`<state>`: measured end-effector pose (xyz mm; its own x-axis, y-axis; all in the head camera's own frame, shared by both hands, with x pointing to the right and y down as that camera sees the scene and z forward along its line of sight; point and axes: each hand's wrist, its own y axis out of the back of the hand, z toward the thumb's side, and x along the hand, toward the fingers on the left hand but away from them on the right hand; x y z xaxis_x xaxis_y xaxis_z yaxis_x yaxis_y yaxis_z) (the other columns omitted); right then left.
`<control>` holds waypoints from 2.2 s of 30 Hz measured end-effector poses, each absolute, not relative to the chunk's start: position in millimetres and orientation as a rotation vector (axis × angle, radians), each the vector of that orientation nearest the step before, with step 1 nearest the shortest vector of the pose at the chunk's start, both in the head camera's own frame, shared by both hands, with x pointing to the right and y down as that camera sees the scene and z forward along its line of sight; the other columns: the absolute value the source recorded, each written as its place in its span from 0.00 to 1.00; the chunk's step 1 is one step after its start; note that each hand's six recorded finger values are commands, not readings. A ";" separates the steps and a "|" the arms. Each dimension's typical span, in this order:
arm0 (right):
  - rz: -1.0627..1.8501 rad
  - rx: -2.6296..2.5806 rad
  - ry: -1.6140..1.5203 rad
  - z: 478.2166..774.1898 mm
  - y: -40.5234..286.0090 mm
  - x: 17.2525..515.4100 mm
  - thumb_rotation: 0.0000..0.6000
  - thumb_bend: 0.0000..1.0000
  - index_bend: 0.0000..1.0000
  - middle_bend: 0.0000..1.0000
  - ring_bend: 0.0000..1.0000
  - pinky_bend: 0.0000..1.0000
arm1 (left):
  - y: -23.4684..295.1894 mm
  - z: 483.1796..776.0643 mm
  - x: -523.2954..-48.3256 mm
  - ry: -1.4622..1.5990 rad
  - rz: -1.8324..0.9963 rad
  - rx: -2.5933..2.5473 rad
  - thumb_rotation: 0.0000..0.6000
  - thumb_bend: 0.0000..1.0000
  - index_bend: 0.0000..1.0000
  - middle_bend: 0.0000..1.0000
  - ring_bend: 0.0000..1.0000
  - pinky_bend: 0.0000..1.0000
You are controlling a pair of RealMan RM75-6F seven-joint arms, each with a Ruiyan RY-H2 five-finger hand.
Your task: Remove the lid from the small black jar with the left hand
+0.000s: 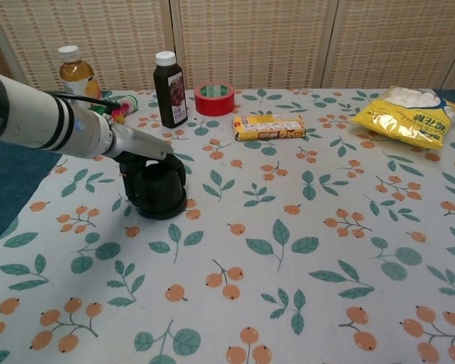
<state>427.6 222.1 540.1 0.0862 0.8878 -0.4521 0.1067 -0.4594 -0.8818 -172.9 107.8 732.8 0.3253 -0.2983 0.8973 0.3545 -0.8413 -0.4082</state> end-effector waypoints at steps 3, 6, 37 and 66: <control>1.442 -1.677 -0.994 540.0 222.2 427.8 1.00 0.15 0.00 0.00 0.00 0.00 | 108.4 732.1 -173.0 -0.044 -1.544 -2.031 1.00 0.39 0.30 0.30 0.22 0.53; 1.442 -1.677 -0.995 539.8 222.3 427.8 1.00 0.15 0.00 0.00 0.00 0.00 | 110.1 731.5 -173.9 -0.035 -1.527 -2.018 1.00 0.43 0.35 0.40 0.31 0.62; 1.451 -1.691 -0.964 545.8 224.1 423.1 1.00 0.15 0.00 0.00 0.00 0.00 | 112.7 709.6 -204.2 0.207 -1.328 -2.005 1.00 0.81 0.72 0.78 0.65 0.90; 1.442 -1.713 -0.964 547.9 222.5 420.2 1.00 0.15 0.00 0.00 0.00 0.00 | 104.1 697.3 -241.5 0.267 -1.436 -1.998 1.00 0.82 0.73 0.79 0.66 0.91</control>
<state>420.2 222.5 547.9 0.1077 0.8724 -0.4768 0.1070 -0.4870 -0.8668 -241.5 104.1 697.3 0.3778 -0.5142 0.7700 0.2029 -0.7654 -0.6107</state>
